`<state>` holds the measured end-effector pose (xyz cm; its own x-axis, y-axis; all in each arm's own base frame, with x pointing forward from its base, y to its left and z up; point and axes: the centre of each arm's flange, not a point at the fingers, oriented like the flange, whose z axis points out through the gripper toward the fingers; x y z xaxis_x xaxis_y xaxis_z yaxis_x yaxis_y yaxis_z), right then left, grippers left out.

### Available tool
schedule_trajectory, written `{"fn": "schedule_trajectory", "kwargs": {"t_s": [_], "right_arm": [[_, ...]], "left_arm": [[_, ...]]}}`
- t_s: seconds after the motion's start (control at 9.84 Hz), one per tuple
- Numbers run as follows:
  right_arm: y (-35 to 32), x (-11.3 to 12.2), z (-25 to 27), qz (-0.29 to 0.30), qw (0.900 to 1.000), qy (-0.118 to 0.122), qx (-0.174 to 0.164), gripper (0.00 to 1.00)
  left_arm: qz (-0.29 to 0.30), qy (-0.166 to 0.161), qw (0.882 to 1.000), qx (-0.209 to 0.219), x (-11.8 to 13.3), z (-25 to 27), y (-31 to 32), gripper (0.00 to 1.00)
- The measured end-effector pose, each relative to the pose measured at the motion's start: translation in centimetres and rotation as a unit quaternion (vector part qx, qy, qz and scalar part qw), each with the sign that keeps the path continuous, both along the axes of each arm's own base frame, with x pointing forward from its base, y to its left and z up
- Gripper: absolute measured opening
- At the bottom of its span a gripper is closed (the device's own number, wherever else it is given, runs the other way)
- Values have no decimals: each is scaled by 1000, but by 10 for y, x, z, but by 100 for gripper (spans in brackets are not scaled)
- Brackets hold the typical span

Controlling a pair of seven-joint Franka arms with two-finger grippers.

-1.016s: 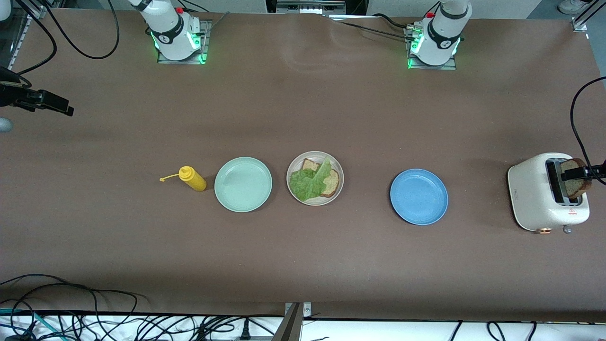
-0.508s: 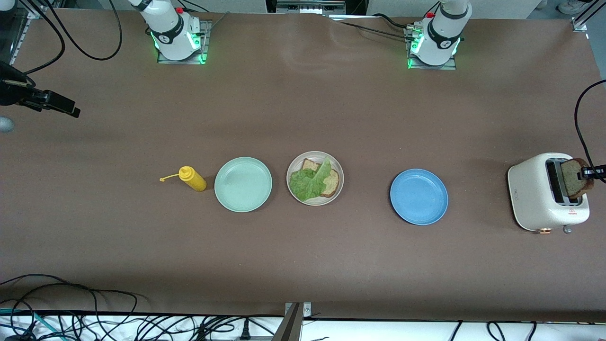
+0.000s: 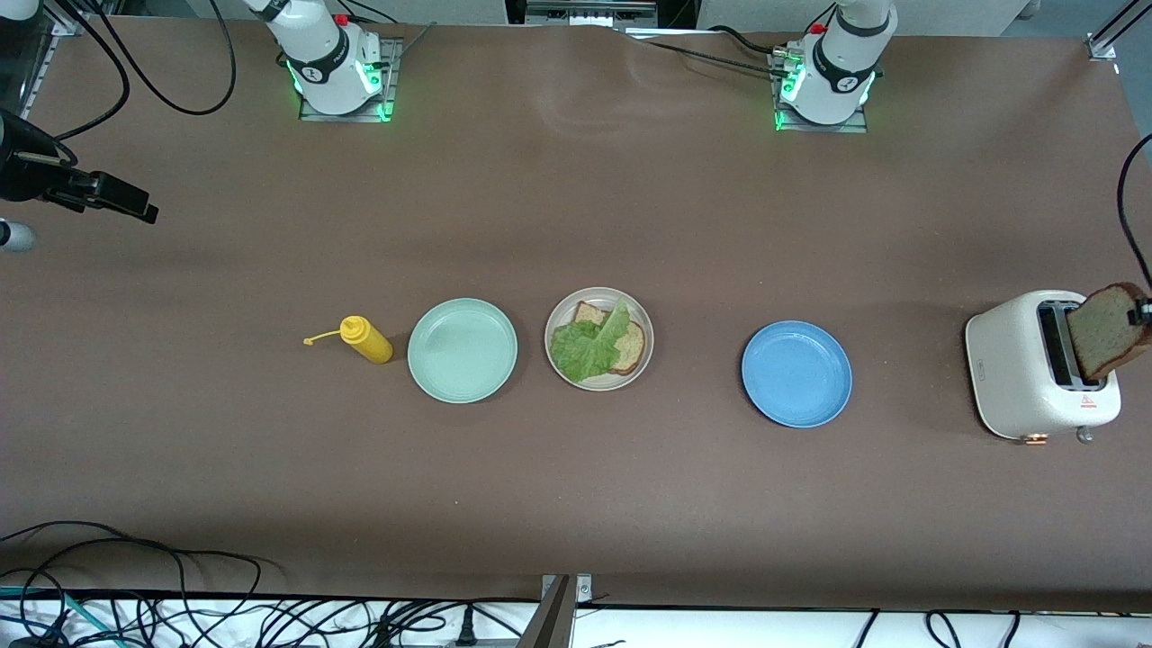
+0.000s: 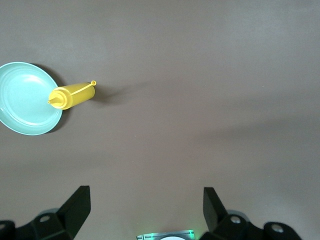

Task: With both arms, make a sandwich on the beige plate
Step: 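Grasp the toast slice in the toaster with the left gripper, then pull the toast out and carry it over the beige plate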

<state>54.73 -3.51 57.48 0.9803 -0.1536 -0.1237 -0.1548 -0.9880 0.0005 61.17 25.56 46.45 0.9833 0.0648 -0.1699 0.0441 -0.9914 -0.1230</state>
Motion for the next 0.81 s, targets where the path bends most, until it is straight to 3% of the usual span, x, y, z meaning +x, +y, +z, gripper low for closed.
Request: {"fn": "schedule_trajectory", "kwargs": {"t_s": [0.3, 0.41, 0.61, 0.81], "right_arm": [[-2, 4, 0, -2, 1000, -3, 0, 100], [0, 8, -1, -1, 1000, -3, -1, 100], [3, 12, -4, 0, 1000, -1, -1, 100], [7, 13, -7, 4, 1000, 2, -5, 100]], "left_arm": [[-53, 4, 998, -22, 5, 63, -84, 8], [-72, 8, 996, -49, 10, 70, -119, 8], [-82, 18, 986, -144, 13, 63, -174, 8], [-61, 53, 973, -214, 19, 36, -236, 8]]}}
